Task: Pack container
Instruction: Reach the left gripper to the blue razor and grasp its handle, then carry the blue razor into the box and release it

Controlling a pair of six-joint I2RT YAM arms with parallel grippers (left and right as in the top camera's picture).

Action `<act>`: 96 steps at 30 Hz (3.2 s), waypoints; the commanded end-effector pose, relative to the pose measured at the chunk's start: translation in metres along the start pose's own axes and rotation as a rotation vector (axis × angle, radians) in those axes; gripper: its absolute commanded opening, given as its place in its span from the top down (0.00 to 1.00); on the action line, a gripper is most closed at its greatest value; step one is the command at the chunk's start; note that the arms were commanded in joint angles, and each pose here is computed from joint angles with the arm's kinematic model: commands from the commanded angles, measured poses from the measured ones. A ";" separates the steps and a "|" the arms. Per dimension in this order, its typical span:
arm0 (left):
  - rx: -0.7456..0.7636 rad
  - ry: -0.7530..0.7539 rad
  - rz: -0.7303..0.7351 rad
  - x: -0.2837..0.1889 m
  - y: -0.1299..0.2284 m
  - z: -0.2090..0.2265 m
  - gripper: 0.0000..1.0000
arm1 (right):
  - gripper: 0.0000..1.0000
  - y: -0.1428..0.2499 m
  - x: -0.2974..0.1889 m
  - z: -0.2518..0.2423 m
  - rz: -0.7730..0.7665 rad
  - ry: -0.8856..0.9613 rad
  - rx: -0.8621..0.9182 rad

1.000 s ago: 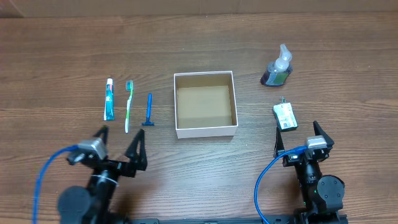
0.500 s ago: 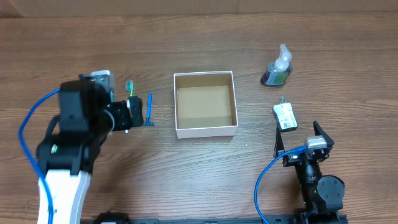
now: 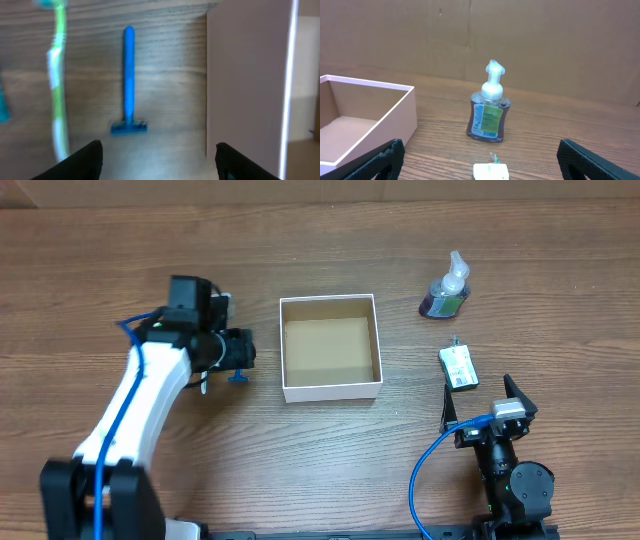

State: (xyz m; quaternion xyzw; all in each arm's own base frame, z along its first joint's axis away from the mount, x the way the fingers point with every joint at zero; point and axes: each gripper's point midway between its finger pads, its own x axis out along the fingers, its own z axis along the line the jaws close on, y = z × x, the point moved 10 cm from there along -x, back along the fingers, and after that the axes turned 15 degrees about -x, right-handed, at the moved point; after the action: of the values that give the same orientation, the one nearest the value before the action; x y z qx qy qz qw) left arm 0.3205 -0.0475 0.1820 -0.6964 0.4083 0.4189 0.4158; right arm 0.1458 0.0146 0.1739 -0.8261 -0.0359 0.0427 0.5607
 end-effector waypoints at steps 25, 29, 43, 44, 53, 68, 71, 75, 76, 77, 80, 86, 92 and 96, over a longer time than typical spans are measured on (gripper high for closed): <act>0.055 -0.169 -0.008 0.093 -0.017 0.007 0.48 | 0.00 0.002 0.000 0.000 -0.004 0.007 -0.006; 0.056 -0.168 -0.012 0.094 -0.017 0.006 0.55 | 0.00 0.002 0.000 0.000 -0.004 0.007 -0.006; 0.057 -0.168 -0.021 0.093 -0.019 0.006 0.83 | 0.00 0.002 0.000 0.000 -0.004 0.007 -0.006; 0.057 -0.168 -0.021 0.093 -0.019 0.006 0.84 | 0.00 0.002 0.000 0.000 -0.004 0.007 -0.006; 0.057 -0.210 -0.044 0.087 -0.023 0.006 0.93 | 0.00 0.002 0.000 0.000 -0.004 0.007 -0.006; 0.019 -0.194 -0.062 -0.011 -0.065 -0.040 0.96 | 0.00 0.002 0.000 0.000 -0.004 0.007 -0.006; 0.022 -0.162 -0.106 -0.043 -0.066 -0.055 0.96 | 0.00 0.002 0.000 0.000 -0.004 0.007 -0.006; 0.010 -0.093 -0.178 -0.086 -0.056 -0.081 0.96 | 0.00 0.002 0.000 0.000 -0.004 0.007 -0.006; 0.007 -0.070 -0.194 -0.095 -0.050 -0.088 0.96 | 0.00 0.002 0.000 0.000 -0.004 0.007 -0.006; 0.011 -0.052 -0.204 -0.101 -0.045 -0.095 0.96 | 0.00 0.002 0.000 0.000 -0.004 0.007 -0.006; 0.027 -0.002 -0.204 -0.109 -0.024 -0.119 0.95 | 0.00 0.002 0.000 0.000 -0.004 0.007 -0.006; 0.047 0.030 -0.156 -0.093 0.002 -0.153 0.95 | 0.00 0.002 0.000 0.000 -0.004 0.007 -0.006; 0.038 0.005 -0.124 -0.063 0.015 -0.175 0.94 | 0.00 0.002 0.000 0.000 -0.004 0.007 -0.006; 0.017 -0.058 -0.097 -0.036 0.017 -0.177 0.94 | 0.00 0.002 0.000 0.000 -0.004 0.007 -0.006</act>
State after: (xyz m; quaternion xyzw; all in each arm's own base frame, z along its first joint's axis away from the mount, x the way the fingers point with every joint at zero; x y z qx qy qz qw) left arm 0.3275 -0.2024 0.2833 -0.6989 0.3890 0.3833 0.4619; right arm 0.1458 0.0146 0.1738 -0.8261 -0.0359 0.0429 0.5607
